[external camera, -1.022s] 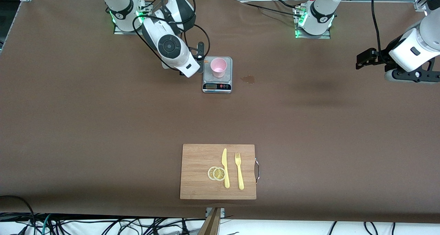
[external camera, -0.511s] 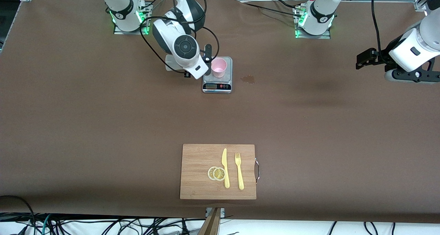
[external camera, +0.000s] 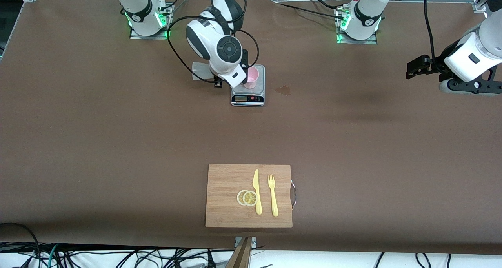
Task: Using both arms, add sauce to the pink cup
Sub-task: 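Tilt the bottle nozzle into the pink cup with the right gripper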
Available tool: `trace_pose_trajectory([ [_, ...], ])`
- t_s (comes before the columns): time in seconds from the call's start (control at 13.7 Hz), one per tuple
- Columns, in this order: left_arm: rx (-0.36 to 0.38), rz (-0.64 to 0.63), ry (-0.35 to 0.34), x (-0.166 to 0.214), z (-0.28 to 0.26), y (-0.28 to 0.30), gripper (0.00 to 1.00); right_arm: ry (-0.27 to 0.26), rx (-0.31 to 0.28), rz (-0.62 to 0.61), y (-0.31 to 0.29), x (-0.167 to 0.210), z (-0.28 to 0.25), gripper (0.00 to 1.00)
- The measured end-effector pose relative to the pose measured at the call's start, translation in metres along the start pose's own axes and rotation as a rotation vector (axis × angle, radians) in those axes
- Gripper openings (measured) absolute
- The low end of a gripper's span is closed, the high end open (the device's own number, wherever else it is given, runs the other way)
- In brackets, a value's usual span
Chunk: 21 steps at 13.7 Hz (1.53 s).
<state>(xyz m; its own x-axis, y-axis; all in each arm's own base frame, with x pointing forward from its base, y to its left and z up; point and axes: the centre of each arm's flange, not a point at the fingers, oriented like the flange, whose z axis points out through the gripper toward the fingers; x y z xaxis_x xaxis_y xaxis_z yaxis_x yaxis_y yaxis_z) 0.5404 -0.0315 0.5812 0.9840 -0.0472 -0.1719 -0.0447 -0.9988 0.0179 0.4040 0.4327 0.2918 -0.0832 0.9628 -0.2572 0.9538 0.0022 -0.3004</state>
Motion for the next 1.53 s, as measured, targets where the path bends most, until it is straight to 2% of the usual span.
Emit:
trace_pose_trajectory([
  [0.51,0.000,0.000,0.000,0.000,0.000,0.000,1.00,-0.095,-0.041,0.017,-0.004,0.006,-0.005,0.20],
  [1.17,0.000,0.000,0.000,0.000,0.000,0.000,1.00,-0.199,-0.061,0.032,-0.001,0.024,-0.012,0.20],
  [1.53,0.000,0.000,0.000,0.000,0.000,0.000,1.00,-0.202,-0.054,0.055,0.001,0.028,-0.014,0.20],
])
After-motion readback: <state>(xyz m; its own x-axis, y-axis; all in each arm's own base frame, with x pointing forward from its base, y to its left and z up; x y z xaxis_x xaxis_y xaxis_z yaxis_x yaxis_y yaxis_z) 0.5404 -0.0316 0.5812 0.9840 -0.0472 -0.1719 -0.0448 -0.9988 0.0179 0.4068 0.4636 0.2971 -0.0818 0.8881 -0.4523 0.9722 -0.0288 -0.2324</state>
